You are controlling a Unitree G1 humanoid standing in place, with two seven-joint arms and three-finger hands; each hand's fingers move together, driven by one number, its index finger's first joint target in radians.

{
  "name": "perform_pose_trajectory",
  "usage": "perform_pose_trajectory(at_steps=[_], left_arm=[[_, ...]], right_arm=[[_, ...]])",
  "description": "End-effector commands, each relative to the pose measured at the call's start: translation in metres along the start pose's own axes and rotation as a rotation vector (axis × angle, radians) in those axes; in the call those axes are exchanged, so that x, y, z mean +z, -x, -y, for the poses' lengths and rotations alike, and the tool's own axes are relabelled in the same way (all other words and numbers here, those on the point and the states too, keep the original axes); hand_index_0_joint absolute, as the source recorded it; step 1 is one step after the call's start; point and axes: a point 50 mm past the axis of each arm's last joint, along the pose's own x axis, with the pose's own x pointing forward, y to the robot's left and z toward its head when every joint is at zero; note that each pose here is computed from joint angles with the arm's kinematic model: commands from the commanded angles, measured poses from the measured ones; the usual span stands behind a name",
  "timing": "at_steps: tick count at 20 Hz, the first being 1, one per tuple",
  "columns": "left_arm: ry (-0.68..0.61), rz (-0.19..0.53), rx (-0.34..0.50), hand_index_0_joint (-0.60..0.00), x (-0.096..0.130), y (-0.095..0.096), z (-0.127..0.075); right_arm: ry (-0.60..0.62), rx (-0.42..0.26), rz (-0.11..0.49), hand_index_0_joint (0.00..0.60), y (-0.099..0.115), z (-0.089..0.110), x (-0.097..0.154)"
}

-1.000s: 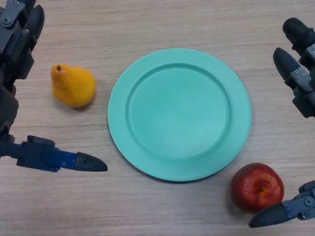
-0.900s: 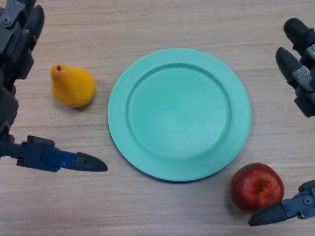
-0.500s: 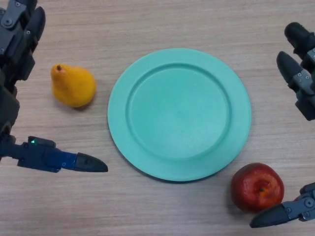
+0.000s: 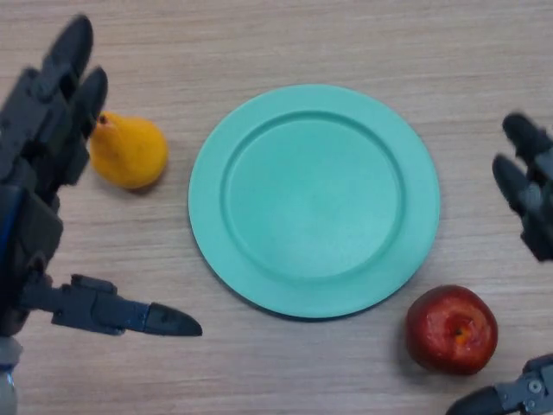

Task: Pick up the red apple and place it on the plate

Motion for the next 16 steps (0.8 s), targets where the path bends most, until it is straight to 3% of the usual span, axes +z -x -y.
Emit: perform_pose_trajectory(at_steps=[1, 6, 11, 13, 16], left_arm=[[-0.057, 0.192, 0.000, 0.000, 0.024, 0.004, -0.003], [-0.078, 0.187, -0.009, 0.000, 0.023, 0.004, -0.001], [-0.091, 0.190, 0.001, 0.000, 0.021, 0.005, -0.005], [-0.092, 0.191, 0.004, 0.000, 0.021, 0.005, -0.005], [-0.098, 0.191, 0.029, 0.000, 0.020, 0.006, -0.007]], right_arm=[[0.103, -0.040, 0.186, 0.000, 0.004, 0.007, 0.009], [0.134, -0.116, 0.112, 0.000, -0.004, 0.020, -0.038], [0.178, -0.130, -0.053, 0.000, 0.003, 0.017, -0.073], [0.183, -0.128, -0.072, 0.200, 0.004, 0.016, -0.075], [0.166, -0.119, -0.131, 0.600, 0.008, 0.009, -0.081]])
